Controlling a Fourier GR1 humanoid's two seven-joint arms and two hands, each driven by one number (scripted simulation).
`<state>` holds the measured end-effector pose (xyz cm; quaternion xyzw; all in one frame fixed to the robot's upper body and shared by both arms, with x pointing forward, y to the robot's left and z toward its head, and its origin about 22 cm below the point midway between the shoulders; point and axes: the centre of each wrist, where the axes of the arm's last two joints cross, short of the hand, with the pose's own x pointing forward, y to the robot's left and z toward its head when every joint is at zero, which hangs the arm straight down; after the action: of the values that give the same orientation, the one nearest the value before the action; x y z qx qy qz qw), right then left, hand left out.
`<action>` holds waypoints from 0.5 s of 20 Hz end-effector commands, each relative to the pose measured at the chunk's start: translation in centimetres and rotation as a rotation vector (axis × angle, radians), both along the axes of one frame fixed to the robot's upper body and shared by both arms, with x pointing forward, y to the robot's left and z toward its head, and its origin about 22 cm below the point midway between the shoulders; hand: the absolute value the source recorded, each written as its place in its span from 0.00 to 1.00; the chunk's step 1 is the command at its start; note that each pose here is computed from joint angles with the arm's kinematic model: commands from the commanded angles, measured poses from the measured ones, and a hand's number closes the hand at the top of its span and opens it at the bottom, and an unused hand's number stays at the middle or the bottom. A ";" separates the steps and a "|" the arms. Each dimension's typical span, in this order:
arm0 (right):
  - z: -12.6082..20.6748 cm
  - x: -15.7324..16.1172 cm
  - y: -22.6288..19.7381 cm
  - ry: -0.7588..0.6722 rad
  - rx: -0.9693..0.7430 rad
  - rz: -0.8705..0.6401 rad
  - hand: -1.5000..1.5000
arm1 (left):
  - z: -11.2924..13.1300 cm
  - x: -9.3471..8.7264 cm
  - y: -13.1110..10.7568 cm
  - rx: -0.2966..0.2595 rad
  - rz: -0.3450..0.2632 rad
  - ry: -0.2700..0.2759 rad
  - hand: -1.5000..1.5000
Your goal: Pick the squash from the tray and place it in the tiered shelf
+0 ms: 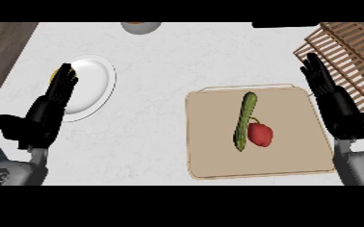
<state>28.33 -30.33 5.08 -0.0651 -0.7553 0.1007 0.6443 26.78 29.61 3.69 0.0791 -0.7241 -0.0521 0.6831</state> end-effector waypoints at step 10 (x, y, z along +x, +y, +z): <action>-1.0 3.0 -5.5 0.084 0.080 -0.078 0.00 | 0.5 -1.3 -1.1 0.000 -0.086 0.066 0.50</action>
<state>30.92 -34.07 6.96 -0.0570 -0.7778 0.0829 0.6204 26.63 28.75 4.79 0.0611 -0.7172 -0.0803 0.6895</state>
